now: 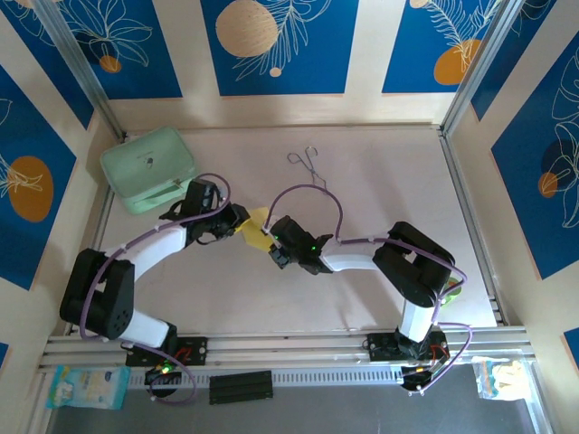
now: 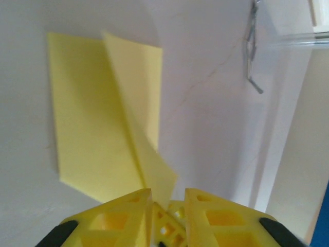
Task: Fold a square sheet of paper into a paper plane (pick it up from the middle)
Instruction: Fourth fold the wing at the center of the table.
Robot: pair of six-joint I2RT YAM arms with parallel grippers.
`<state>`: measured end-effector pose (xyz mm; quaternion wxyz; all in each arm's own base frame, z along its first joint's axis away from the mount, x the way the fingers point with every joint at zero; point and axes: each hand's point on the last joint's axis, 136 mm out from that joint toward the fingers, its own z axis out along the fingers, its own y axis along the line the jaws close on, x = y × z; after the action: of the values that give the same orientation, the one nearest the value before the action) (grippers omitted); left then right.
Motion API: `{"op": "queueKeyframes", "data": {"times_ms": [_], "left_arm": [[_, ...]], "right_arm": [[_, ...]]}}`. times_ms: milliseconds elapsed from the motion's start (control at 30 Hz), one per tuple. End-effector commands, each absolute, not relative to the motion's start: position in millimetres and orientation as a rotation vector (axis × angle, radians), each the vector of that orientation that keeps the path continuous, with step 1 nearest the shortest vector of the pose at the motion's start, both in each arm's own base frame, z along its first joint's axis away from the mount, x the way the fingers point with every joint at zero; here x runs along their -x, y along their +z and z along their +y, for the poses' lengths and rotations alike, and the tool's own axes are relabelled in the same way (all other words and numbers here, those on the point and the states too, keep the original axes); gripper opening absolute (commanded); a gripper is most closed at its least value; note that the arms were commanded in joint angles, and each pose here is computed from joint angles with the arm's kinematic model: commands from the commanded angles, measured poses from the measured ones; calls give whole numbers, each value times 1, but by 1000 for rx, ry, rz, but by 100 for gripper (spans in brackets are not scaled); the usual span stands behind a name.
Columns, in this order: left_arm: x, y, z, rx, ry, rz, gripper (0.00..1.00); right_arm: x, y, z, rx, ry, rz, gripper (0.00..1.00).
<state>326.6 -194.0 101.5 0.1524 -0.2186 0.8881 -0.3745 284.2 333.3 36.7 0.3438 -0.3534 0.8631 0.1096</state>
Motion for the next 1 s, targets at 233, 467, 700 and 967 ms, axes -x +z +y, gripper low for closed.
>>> {"op": "queueKeyframes", "data": {"times_ms": [233,467,700,967], "left_arm": [[-305,60,-193,715,-1121,2585,16],[-313,52,-212,665,-1196,2608,17],[-320,46,-219,655,-1216,2619,20],[-319,32,-222,675,-1204,2661,24]], "right_arm": [[-279,33,345,923,421,2273,7],[-276,31,347,910,491,2306,7],[-276,29,344,894,509,2323,7],[-278,27,343,890,488,2330,8]]}}
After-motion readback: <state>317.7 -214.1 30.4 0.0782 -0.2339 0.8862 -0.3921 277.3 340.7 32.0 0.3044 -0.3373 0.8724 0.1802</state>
